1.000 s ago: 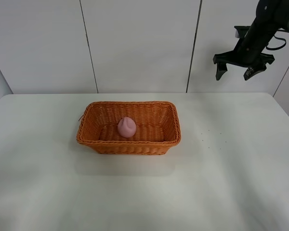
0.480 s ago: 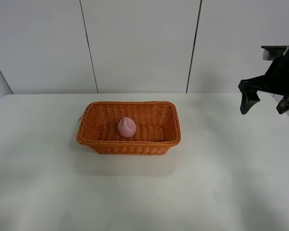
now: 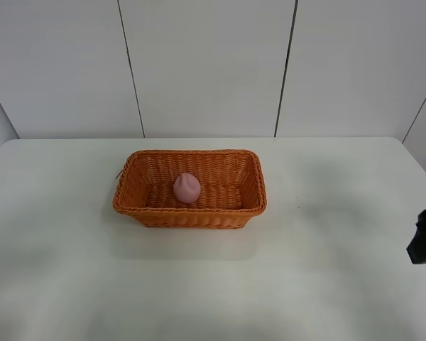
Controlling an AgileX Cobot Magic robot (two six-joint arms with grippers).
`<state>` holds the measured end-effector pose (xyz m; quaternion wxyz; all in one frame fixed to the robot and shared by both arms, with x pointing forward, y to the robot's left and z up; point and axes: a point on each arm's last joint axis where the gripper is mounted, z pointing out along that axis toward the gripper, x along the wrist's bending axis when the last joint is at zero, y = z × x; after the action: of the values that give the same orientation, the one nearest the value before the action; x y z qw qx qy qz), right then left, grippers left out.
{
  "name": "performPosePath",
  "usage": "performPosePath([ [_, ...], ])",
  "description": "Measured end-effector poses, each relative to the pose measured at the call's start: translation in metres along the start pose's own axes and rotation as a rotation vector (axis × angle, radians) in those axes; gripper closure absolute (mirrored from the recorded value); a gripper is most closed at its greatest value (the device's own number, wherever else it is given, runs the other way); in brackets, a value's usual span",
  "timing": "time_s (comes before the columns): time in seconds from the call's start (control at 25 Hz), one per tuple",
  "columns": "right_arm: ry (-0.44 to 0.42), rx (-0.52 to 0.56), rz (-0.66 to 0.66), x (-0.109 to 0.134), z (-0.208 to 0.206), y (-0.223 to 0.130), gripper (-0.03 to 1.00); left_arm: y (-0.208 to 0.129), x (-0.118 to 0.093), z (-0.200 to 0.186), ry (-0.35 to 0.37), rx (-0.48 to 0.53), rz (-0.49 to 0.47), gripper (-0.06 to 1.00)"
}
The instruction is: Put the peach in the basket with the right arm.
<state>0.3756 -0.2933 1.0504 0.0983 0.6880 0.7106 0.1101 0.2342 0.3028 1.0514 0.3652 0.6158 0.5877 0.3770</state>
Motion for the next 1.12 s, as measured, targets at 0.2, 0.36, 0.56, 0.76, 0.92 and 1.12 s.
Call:
performPosePath([
  [0.2,-0.002,-0.252,-0.01,0.0,-0.003,-0.05,0.31,0.0,0.0,0.0,0.0,0.0,0.0,-0.04],
  [0.36,-0.005,-0.421,-0.023,0.0,-0.016,-0.078,0.31,0.0,0.0,0.0,0.0,0.0,0.0,-0.04],
  [0.56,-0.006,-0.592,-0.025,0.0,-0.03,-0.1,0.31,0.0,0.0,0.0,0.0,0.0,0.0,-0.04],
  [0.76,-0.008,-0.722,-0.026,0.0,-0.038,-0.118,0.31,0.0,0.0,0.0,0.0,0.0,0.0,-0.04],
  [0.92,-0.008,-0.806,-0.027,0.001,-0.043,-0.13,0.31,0.0,0.0,0.0,0.0,0.0,0.0,-0.04],
  [1.12,-0.008,-0.828,-0.026,0.001,-0.044,-0.134,0.31,0.0,0.0,0.0,0.0,0.0,0.0,-0.04],
])
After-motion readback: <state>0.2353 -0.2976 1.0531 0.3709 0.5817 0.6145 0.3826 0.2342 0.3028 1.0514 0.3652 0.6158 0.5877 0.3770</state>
